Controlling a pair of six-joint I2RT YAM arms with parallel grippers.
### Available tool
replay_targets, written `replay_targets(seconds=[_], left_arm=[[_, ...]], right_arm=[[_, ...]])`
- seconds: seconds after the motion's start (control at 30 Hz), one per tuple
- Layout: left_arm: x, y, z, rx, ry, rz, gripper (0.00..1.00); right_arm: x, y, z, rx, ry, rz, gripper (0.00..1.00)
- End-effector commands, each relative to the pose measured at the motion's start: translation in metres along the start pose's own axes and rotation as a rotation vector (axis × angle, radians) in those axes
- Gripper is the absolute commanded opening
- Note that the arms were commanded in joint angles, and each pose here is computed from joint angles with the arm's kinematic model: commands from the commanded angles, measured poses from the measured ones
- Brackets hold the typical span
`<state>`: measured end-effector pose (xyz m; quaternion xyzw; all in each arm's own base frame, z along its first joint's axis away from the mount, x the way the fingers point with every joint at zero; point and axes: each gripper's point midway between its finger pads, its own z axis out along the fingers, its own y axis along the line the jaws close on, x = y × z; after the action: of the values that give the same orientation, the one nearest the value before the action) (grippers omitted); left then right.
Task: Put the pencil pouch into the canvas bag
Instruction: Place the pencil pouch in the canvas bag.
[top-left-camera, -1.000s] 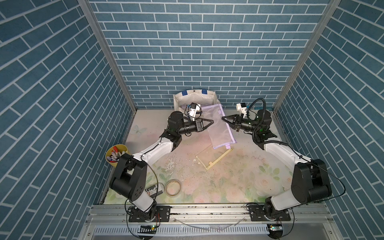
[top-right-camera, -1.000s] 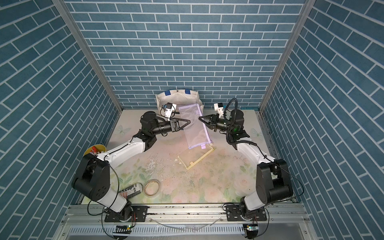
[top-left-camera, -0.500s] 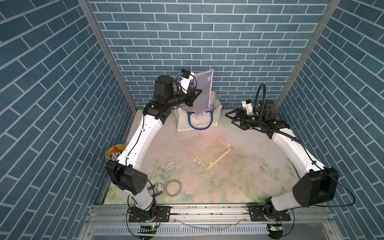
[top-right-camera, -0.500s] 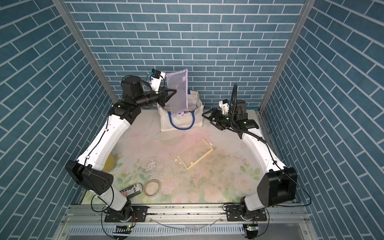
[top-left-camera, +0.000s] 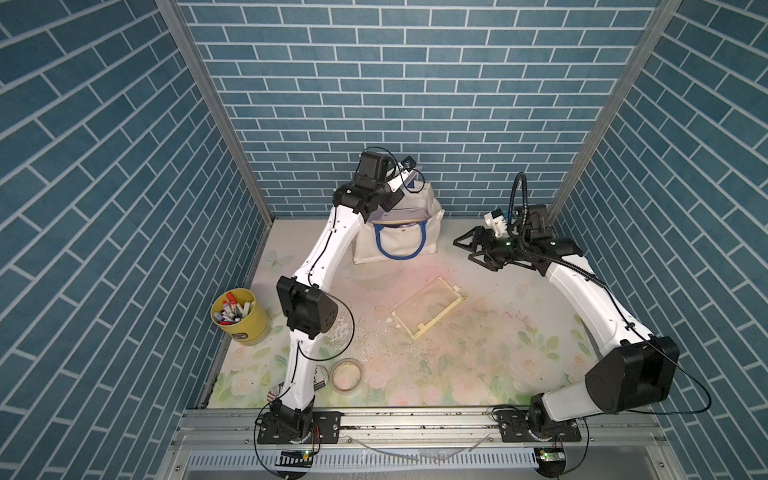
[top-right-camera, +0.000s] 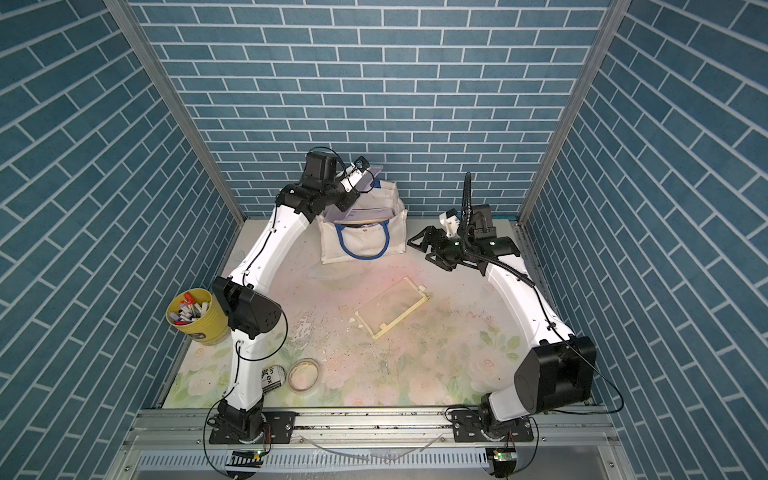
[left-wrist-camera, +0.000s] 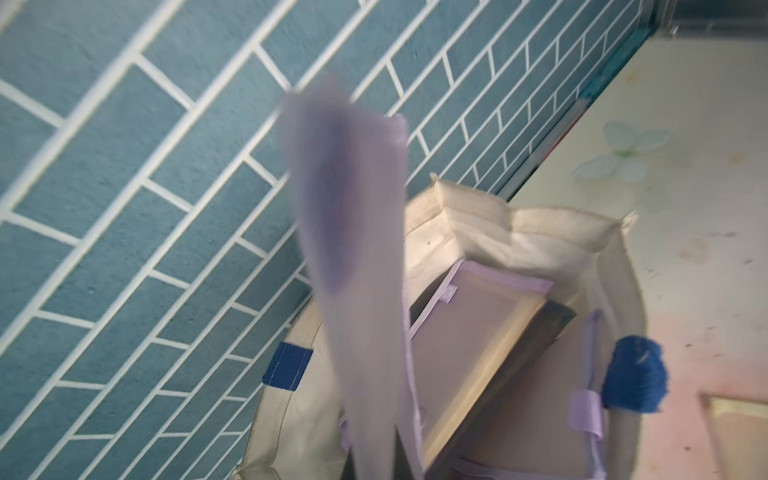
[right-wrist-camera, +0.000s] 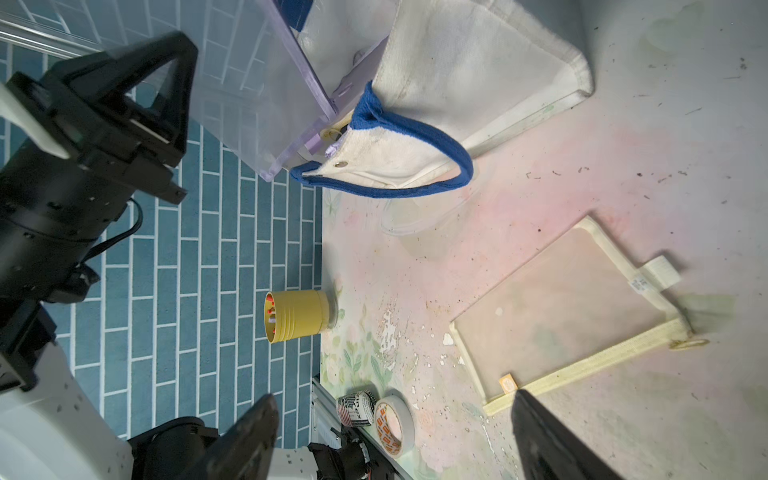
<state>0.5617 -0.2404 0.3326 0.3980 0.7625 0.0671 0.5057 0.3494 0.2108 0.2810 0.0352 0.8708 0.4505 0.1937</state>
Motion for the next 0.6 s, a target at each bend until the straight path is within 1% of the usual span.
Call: replay_targets(seconds=[0.0,0.13,0.23,0.3,0.4,0.57], left_arm=[[0.004,0.009,0.002,-0.061,0.04,0.094,0.0],[0.024,-0.009,0.022,-0.017,0.097,0.129,0.0],[0.03,-0.015,0.031,-0.01,0.099,0.127,0.0],[0.026,-0.018,0.035,-0.02,0.082,0.123,0.0],[0.012,-0.026,0.04,-0.029,0.037,0.118,0.0],[-0.006,-0.043,0.053,-0.051,-0.006,0.137,0.0]], right_arm=[[0.006,0.002,-0.015,0.013,-0.004,-0.037,0.87],[0.006,-0.002,-0.015,0.009,-0.021,-0.019,0.86],[0.004,-0.001,-0.014,-0.005,-0.033,-0.006,0.86],[0.003,0.0,-0.015,-0.003,-0.034,-0.005,0.85],[0.002,0.002,-0.017,-0.003,-0.036,-0.008,0.85],[0.005,0.003,-0.019,-0.002,-0.036,-0.007,0.84]])
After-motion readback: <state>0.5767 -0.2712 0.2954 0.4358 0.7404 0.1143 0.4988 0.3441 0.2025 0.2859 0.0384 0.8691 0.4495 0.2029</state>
